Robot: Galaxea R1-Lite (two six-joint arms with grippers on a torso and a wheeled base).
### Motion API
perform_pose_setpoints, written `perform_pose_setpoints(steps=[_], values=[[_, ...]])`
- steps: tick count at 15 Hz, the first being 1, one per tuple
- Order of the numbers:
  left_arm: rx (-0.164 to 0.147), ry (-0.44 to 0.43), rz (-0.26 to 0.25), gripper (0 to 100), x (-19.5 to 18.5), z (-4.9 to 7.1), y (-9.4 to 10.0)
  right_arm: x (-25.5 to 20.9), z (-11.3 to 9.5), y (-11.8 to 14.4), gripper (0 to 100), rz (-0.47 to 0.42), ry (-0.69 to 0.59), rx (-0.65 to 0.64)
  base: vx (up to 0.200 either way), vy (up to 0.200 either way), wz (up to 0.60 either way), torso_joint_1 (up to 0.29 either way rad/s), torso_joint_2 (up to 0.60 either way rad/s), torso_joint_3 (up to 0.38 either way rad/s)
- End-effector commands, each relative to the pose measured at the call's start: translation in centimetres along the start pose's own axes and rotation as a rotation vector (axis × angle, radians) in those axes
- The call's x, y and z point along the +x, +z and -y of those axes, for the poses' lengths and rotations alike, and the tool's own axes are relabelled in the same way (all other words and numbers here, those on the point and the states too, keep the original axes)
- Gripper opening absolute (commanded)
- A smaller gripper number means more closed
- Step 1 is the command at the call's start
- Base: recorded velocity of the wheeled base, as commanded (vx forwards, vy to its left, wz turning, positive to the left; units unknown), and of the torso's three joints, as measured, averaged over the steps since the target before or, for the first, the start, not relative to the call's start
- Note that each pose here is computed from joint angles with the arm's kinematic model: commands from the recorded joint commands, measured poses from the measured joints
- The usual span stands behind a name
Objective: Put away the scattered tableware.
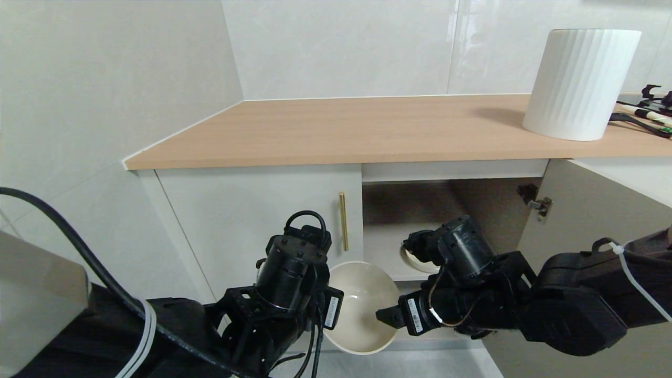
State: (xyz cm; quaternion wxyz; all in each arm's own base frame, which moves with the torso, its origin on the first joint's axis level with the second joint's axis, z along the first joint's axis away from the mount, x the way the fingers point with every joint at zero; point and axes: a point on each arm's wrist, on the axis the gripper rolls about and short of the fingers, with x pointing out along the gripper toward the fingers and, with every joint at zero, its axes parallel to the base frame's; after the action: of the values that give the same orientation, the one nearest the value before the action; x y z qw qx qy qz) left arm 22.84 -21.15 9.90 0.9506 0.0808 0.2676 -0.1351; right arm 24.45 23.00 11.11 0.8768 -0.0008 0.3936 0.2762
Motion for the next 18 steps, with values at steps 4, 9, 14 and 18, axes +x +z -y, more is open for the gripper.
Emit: perform_pose_setpoints(steps=[4,9,14,18], values=[[0.000,-0.003,0.004,0,-0.1,0.1,0.1,1.3,0.1,-0.4,0,-0.015,-0.007,0.005,0.000,0.000,0.00,0.000,0.00,0.000],[-0.001,-0.004,0.005,0,-0.2,0.0,0.1,1.1,0.1,-0.2,0,-0.003,-0.015,0.007,0.000,0.000,0.00,0.000,0.00,0.000],[0.001,-0.004,0.005,100,-0.2,0.0,0.1,1.2,0.2,-0.4,0,-0.007,-0.028,0.005,0.000,0.000,0.00,0.000,0.00,0.000],[-0.013,0.001,0.034,100,-0.9,-0.2,0.8,1.7,0.6,-0.5,0,-0.019,-0.041,0.013,0.000,0.000,0.00,0.000,0.00,0.000]])
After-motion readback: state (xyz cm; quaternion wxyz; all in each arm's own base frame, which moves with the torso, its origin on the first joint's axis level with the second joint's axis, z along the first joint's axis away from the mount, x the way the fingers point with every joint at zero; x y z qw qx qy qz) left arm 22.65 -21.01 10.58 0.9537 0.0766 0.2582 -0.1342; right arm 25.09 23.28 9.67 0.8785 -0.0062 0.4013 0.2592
